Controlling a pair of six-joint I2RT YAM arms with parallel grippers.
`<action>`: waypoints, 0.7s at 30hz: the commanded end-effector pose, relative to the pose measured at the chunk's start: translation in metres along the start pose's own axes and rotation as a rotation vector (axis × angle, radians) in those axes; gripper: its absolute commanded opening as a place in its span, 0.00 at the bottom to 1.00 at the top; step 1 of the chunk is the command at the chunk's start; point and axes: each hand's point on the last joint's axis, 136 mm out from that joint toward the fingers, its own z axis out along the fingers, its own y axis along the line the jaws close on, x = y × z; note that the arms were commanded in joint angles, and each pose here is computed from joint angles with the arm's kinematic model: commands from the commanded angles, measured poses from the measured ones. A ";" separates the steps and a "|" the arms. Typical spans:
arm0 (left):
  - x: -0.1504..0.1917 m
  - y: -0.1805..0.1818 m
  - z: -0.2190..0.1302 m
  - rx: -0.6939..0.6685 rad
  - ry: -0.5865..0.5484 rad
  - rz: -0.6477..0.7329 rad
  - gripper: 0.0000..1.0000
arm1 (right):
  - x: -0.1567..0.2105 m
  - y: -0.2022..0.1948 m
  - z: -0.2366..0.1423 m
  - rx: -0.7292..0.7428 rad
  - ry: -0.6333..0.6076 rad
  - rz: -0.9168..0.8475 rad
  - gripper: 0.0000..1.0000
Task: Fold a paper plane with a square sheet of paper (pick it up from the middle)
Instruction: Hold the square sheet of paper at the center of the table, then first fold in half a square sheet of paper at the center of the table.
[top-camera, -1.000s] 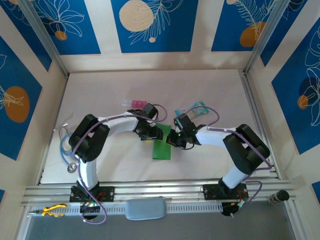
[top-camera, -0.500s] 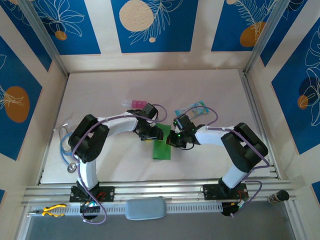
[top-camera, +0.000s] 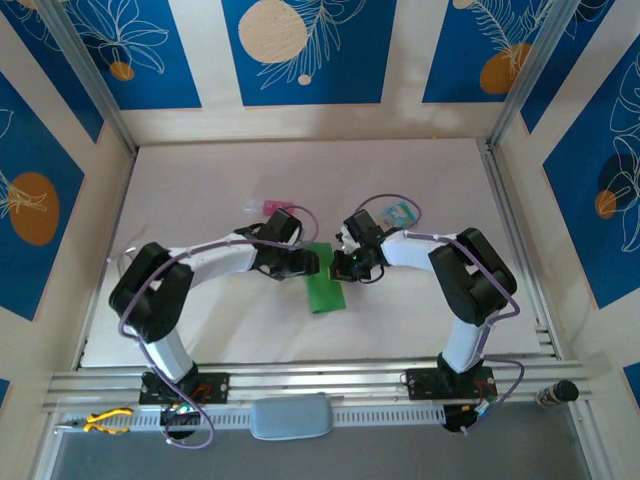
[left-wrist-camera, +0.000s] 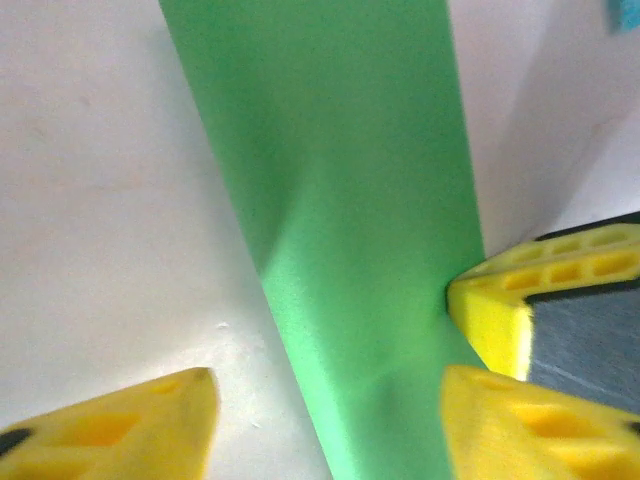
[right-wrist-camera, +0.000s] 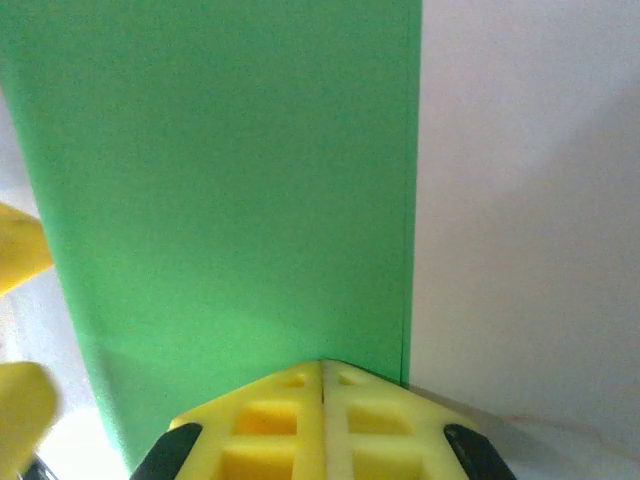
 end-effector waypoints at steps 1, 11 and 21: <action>-0.014 -0.008 -0.012 0.095 -0.066 -0.021 0.45 | 0.029 -0.042 0.014 0.143 0.122 0.019 0.00; -0.014 -0.041 0.003 0.381 -0.011 -0.046 0.00 | 0.030 -0.043 0.015 0.146 0.124 0.056 0.00; 0.003 -0.017 0.023 0.315 0.027 -0.075 0.00 | 0.029 -0.046 0.011 0.149 0.115 0.075 0.00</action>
